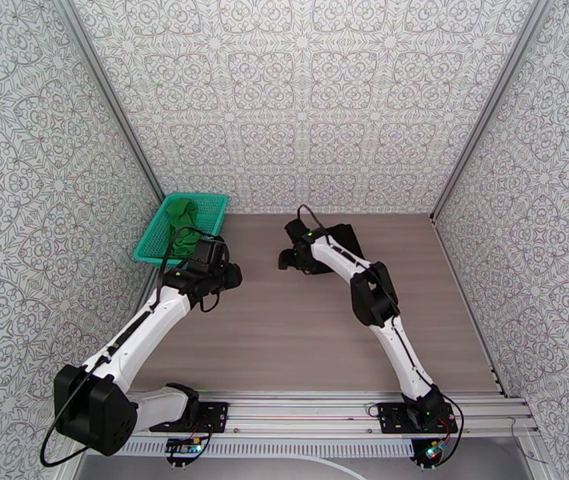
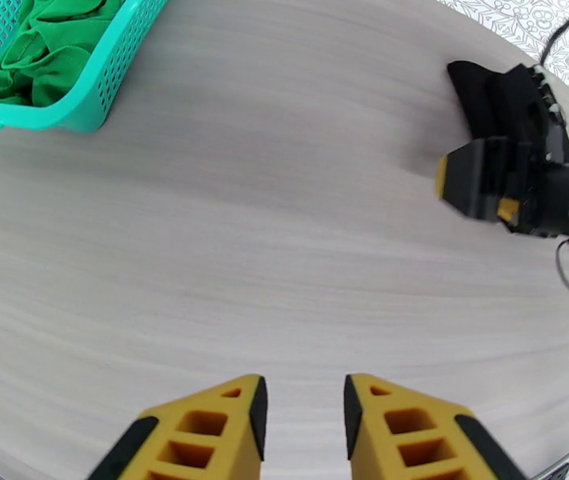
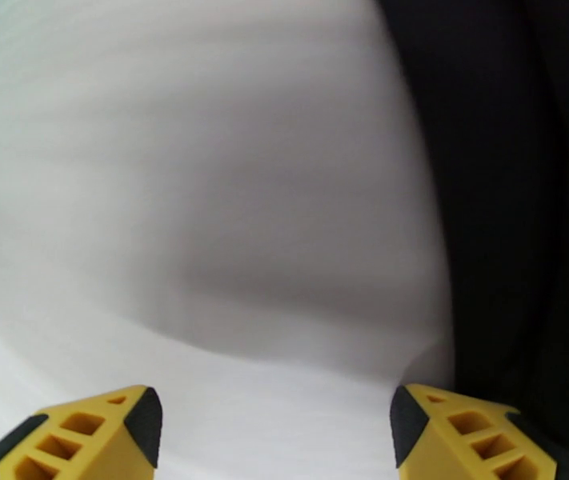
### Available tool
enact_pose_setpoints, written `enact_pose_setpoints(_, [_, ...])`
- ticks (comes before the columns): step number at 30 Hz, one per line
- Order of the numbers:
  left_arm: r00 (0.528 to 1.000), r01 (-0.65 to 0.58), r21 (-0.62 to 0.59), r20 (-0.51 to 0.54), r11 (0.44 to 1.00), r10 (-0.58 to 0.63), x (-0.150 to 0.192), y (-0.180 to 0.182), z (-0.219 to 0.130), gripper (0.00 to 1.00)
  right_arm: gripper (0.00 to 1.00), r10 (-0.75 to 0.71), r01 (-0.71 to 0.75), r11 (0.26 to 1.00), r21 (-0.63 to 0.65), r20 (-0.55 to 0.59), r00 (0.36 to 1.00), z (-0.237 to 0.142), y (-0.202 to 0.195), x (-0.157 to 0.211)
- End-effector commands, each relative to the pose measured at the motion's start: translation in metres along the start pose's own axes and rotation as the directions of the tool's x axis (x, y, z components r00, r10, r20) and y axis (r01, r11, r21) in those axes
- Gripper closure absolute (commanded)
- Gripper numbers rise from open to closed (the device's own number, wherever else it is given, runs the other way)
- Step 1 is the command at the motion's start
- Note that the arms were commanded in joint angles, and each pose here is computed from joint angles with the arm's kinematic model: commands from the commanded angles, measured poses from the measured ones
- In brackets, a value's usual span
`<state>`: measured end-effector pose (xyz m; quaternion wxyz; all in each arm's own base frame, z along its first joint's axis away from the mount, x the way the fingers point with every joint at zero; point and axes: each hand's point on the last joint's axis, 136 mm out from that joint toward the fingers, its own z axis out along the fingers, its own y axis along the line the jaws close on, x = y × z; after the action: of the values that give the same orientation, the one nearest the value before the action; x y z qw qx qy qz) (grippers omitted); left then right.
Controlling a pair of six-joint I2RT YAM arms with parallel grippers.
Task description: Fold and stack the mixed laundry pile
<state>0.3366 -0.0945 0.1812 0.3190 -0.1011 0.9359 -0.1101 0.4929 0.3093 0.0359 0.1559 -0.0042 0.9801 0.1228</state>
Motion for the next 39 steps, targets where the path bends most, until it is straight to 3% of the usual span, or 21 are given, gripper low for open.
enact_pose_setpoints(1, [1.000, 0.015, 0.025, 0.013, 1.000, -0.016, -0.003, -0.001, -0.002, 0.66, 0.20, 0.033, -0.035, 0.996, 0.085, 0.024, 0.999, 0.004, -0.045, -0.022])
enact_pose_setpoints(7, [1.000, 0.021, 0.013, 0.012, 1.000, -0.022, -0.004, 0.005, -0.001, 0.66, 0.19, 0.055, -0.057, 0.998, 0.031, 0.049, 0.997, 0.007, -0.055, -0.045])
enact_pose_setpoints(16, [0.999, 0.033, -0.006, 0.013, 0.999, -0.032, -0.007, 0.013, -0.002, 0.67, 0.20, 0.001, 0.005, 0.996, -0.089, 0.067, 0.998, -0.004, -0.030, -0.057])
enact_pose_setpoints(21, [0.999, 0.035, 0.004, 0.032, 0.999, -0.035, -0.012, 0.011, -0.013, 0.67, 0.19, -0.038, 0.056, 0.994, -0.093, 0.186, 0.982, -0.082, -0.030, -0.051])
enact_pose_setpoints(23, [0.998, 0.039, 0.019, 0.051, 0.999, -0.040, -0.015, 0.008, -0.021, 0.67, 0.17, -0.051, 0.066, 0.996, -0.058, 0.231, 0.972, -0.120, -0.042, -0.037])
enact_pose_setpoints(26, [0.996, 0.043, 0.030, 0.075, 0.999, -0.045, -0.019, 0.007, -0.031, 0.66, 0.14, -0.078, 0.071, 0.997, 0.041, 0.222, 0.972, -0.146, -0.072, -0.009])
enact_pose_setpoints(31, [0.994, 0.051, 0.035, 0.090, 0.998, -0.054, -0.022, 0.008, -0.037, 0.66, 0.17, -0.066, 0.054, 0.984, 0.170, 0.063, 0.996, -0.114, -0.127, 0.033])
enact_pose_setpoints(39, [0.991, 0.069, 0.069, 0.113, 0.995, -0.076, -0.021, 0.007, -0.049, 0.64, 0.18, -0.046, 0.044, 0.988, 0.147, 0.014, 0.999, -0.059, -0.135, 0.041])
